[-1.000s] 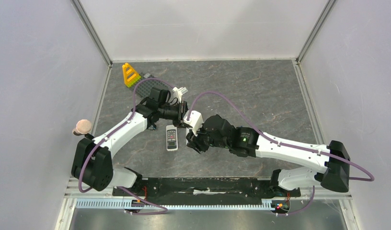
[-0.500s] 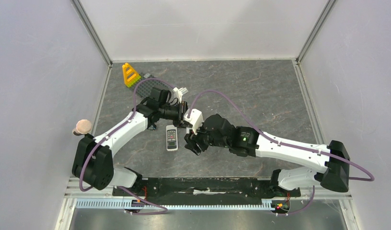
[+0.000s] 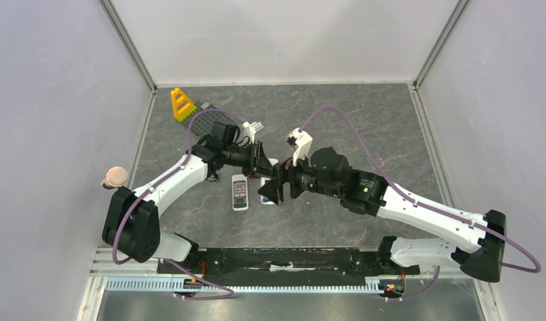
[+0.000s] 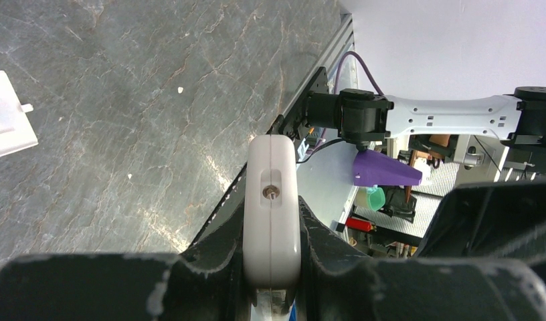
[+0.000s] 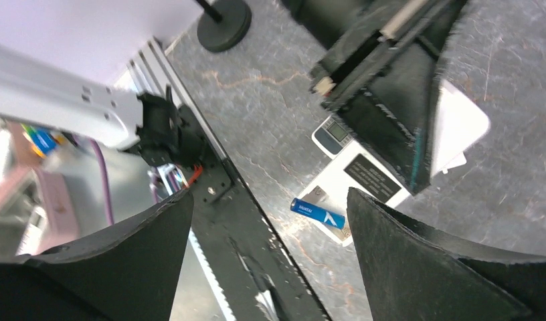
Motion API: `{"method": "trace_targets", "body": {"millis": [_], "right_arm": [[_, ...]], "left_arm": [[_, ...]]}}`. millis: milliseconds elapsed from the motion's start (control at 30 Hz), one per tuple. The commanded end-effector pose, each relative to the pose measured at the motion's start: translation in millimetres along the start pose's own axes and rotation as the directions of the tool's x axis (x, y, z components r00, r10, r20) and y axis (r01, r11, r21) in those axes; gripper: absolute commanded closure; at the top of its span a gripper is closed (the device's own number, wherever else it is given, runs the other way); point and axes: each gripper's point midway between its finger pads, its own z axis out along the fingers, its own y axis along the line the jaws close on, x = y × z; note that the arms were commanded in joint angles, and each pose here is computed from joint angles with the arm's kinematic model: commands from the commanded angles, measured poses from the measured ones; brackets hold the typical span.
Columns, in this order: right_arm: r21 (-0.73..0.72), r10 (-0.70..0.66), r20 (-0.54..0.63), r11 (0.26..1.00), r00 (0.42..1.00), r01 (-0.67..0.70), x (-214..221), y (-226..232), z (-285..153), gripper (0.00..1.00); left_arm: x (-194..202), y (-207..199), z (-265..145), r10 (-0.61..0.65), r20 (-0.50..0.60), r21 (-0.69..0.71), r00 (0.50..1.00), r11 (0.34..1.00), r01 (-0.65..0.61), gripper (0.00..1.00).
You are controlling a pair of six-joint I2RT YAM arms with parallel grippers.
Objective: Load the batteries into the remote control
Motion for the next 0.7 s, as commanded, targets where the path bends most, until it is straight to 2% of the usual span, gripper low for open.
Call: {"method": "trace_targets", "body": {"millis": [0,100,300,667], "right_arm": [[0.088,0.264,0.049,0.96,0.963,-0.267,4,-20,-8,0.15],[0.152,0.299,0.048,0.941,0.953,-0.303,18,-36,-5,0.23],[0.251,0.298,0.011,0.923,0.955,-0.291,38,-56,6,0.4],[0.333,0.301,0.002,0.899,0.954,-0.284,54,-76,14,0.51]], "left_arm": [[-13,-26,-6,0.135,0.035,0.078,0.99,0.987,-0.137,0.98],[-12,-30,-7,0.151,0.041,0.093,0.988,0.984,-0.154,0.98],[-13,-29,-6,0.14,0.041,0.099,0.989,0.985,-0.143,0.98],[-13,-30,-5,0.13,0.043,0.111,0.991,0.985,-0.134,0.98]]}}
